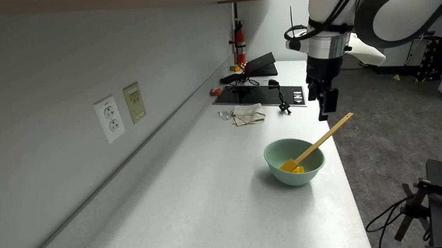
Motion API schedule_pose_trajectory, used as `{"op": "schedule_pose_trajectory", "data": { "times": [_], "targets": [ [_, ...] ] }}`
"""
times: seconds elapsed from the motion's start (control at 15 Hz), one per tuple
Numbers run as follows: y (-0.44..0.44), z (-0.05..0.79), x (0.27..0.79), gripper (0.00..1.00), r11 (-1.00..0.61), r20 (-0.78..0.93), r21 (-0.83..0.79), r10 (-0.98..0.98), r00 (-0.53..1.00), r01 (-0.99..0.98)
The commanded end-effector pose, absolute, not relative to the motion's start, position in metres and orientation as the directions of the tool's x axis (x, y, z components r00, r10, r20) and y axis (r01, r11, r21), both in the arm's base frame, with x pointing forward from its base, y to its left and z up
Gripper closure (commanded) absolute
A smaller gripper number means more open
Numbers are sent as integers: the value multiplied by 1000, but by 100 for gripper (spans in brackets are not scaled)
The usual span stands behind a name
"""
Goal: Stir the contents in the green bowl
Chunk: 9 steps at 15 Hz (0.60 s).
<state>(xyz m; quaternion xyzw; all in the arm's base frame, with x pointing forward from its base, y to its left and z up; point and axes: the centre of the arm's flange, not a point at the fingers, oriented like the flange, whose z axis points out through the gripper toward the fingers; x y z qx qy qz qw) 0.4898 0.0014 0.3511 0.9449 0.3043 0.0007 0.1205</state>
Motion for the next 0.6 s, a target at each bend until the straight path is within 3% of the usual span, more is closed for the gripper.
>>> {"op": "schedule_pose_trajectory", "data": {
  "times": [0.0,0.27,0.53],
  "targets": [
    [2,349,491,0,-777,-76,227,587,806,587],
    [4,343,493,0,-754,-93,229,612,785,616],
    [2,327,496,0,-614,-132,178,759,637,769]
  ]
}}
